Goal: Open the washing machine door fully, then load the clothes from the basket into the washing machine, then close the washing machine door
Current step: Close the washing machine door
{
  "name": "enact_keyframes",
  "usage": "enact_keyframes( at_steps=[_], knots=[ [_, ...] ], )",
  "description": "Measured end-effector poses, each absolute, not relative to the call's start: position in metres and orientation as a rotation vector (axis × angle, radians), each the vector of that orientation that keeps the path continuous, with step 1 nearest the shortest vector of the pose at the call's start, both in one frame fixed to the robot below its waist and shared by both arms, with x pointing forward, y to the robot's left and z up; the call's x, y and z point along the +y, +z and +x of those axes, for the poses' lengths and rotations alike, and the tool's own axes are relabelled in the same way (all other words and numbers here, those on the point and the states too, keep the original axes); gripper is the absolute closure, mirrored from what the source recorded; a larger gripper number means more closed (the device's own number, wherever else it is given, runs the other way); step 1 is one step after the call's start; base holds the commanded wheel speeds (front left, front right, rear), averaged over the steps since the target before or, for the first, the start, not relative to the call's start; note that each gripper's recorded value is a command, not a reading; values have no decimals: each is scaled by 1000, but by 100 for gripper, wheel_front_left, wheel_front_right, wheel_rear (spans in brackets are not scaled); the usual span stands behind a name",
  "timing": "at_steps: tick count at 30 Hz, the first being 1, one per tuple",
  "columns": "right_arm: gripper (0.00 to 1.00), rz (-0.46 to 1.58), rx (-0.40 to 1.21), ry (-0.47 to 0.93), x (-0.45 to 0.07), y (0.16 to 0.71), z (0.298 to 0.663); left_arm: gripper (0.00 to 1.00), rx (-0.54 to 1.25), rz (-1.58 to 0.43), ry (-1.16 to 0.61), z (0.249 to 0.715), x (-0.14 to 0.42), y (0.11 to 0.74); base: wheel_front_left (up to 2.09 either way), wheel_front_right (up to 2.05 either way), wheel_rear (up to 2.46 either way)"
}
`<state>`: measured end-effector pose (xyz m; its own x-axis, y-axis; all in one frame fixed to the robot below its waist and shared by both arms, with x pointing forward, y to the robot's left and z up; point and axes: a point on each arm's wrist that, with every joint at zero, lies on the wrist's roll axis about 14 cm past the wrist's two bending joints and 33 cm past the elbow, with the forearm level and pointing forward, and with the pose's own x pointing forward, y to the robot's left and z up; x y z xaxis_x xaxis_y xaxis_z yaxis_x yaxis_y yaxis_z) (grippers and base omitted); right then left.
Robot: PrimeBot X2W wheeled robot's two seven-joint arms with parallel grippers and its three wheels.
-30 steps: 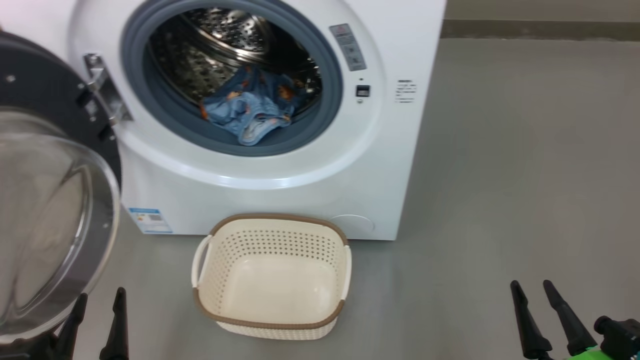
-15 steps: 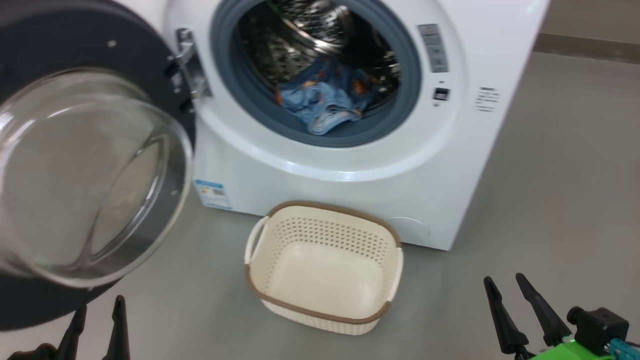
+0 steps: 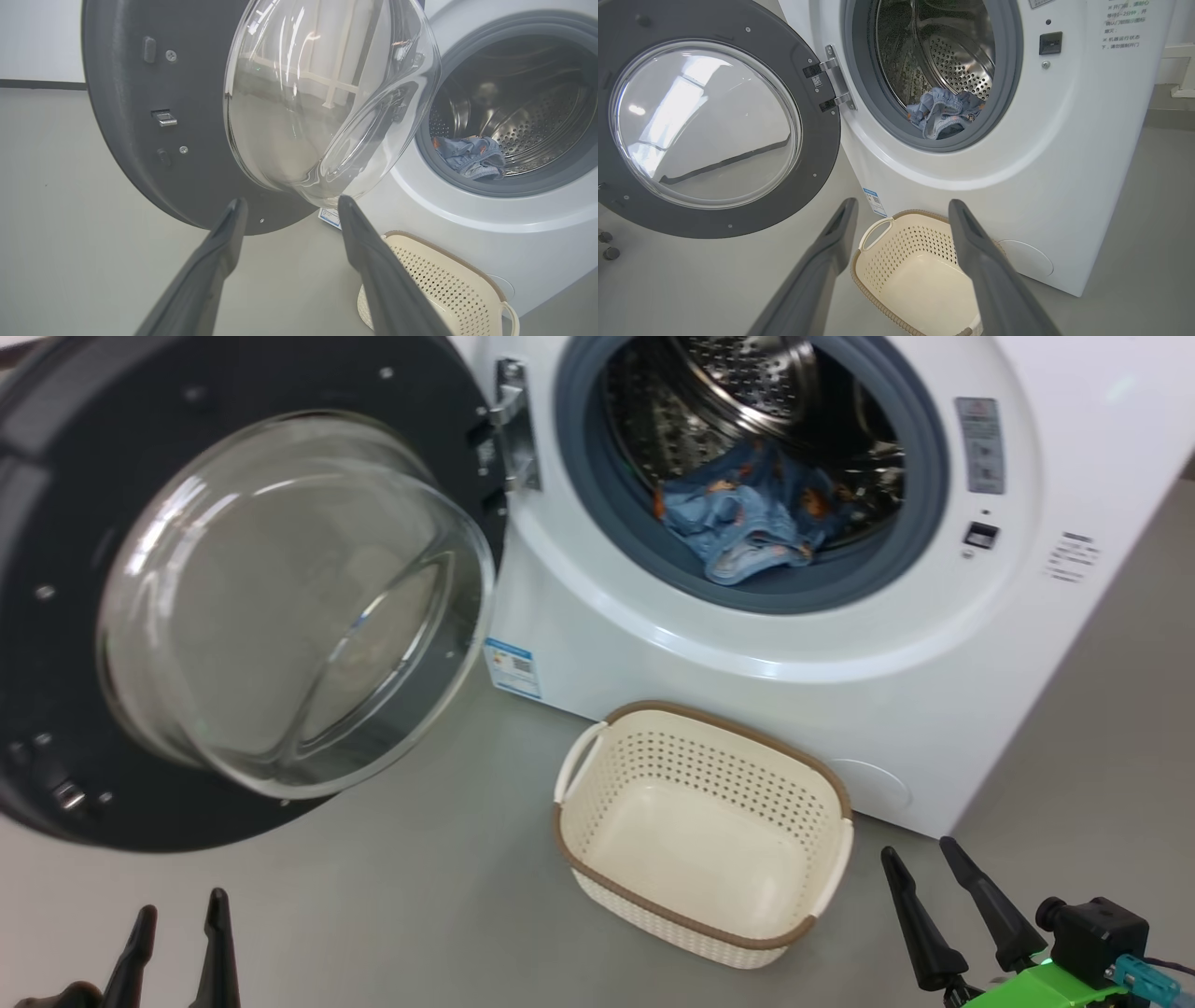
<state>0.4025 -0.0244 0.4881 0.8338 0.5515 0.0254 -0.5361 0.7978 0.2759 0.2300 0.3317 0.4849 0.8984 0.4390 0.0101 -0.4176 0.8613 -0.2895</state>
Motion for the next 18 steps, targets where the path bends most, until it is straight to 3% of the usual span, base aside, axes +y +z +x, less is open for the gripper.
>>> enact_keyframes(
  at_steps=[18],
  knots=[
    [0,273,69,740,28,492,400,0,-105,-299,564,193,346,486,0,0,0]
  ],
)
